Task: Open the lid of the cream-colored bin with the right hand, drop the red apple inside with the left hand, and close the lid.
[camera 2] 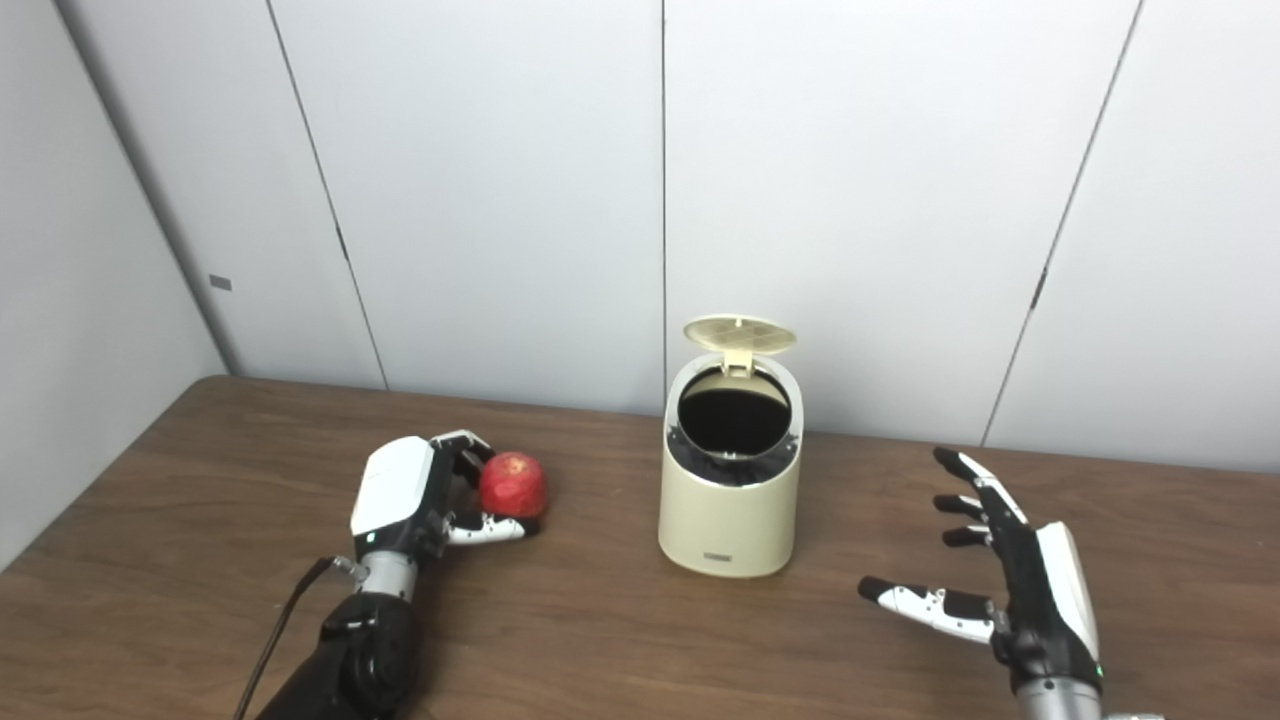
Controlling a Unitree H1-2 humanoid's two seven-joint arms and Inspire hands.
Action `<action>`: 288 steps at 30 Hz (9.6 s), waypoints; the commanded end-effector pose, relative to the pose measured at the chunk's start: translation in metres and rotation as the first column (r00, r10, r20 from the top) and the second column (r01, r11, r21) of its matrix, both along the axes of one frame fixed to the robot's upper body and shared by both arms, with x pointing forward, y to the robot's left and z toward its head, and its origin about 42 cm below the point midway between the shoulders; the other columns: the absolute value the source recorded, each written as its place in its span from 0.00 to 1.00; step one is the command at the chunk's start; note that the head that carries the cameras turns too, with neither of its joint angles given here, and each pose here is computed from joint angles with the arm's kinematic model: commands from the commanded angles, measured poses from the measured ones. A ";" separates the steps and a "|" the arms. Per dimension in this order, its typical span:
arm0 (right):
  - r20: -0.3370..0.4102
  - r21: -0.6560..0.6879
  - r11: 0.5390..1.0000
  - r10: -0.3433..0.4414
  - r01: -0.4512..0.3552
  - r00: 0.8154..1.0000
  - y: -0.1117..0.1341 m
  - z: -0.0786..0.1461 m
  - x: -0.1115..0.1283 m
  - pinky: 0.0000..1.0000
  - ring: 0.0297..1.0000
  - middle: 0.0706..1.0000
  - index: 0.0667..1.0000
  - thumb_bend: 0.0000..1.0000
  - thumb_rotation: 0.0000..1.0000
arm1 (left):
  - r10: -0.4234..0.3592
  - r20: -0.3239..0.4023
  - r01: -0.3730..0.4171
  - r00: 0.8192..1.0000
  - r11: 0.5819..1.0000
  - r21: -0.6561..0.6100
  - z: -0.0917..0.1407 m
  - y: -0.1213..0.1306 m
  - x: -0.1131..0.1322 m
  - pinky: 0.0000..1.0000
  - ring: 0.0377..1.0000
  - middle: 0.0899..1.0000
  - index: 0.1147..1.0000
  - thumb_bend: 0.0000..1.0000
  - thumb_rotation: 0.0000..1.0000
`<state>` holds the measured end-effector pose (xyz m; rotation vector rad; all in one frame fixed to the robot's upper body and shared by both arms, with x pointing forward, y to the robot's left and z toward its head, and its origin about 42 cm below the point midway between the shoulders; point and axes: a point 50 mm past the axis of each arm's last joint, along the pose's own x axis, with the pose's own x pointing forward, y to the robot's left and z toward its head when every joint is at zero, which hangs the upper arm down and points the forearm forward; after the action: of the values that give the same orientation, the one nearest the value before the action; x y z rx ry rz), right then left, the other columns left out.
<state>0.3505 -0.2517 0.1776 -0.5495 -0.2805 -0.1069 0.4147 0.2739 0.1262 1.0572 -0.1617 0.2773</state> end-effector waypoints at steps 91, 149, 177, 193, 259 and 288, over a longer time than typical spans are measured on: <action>0.073 0.034 0.999 -0.016 0.013 0.997 0.047 0.011 0.011 0.62 0.74 0.86 0.82 0.71 0.19 | -0.364 0.376 0.427 0.852 0.899 -0.097 0.131 -0.148 0.026 0.57 0.51 0.42 0.43 0.52 0.00; 0.068 0.029 0.999 0.015 -0.017 0.998 0.047 0.009 0.007 0.58 0.72 0.85 0.82 0.70 0.10 | -0.265 0.447 0.420 0.854 0.858 -0.295 0.105 -0.108 0.007 0.57 0.56 0.53 0.43 0.52 0.06; 0.200 -0.100 0.986 0.152 -0.135 0.968 0.045 0.065 0.039 0.65 0.76 0.82 0.79 0.60 0.34 | -0.266 0.344 0.434 0.901 0.589 -0.682 0.035 -0.044 -0.047 0.55 0.61 0.66 0.63 0.69 0.04; 0.241 -0.423 0.893 0.275 -0.155 0.931 0.071 0.165 0.082 0.65 0.78 0.83 0.83 0.57 0.51 | -0.306 0.256 0.392 0.917 0.569 -0.723 -0.004 -0.049 -0.046 0.56 0.62 0.67 0.69 0.72 0.00; 0.148 -0.664 0.716 0.410 -0.217 0.900 0.084 0.164 0.077 0.83 0.78 0.63 0.64 0.64 0.40 | -0.323 0.217 0.375 0.921 0.588 -0.716 -0.010 -0.046 -0.049 0.56 0.62 0.66 0.68 0.69 0.00; 0.105 -0.702 0.666 0.447 -0.253 0.888 0.095 0.150 0.072 0.85 0.79 0.63 0.64 0.67 0.38 | -0.323 0.203 0.365 0.924 0.591 -0.719 -0.006 -0.048 -0.052 0.56 0.62 0.65 0.67 0.68 0.00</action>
<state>0.4226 -0.1630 0.3085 -1.2102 -0.6258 0.3455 0.3672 0.2242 0.1248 0.1560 -0.2768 -0.0092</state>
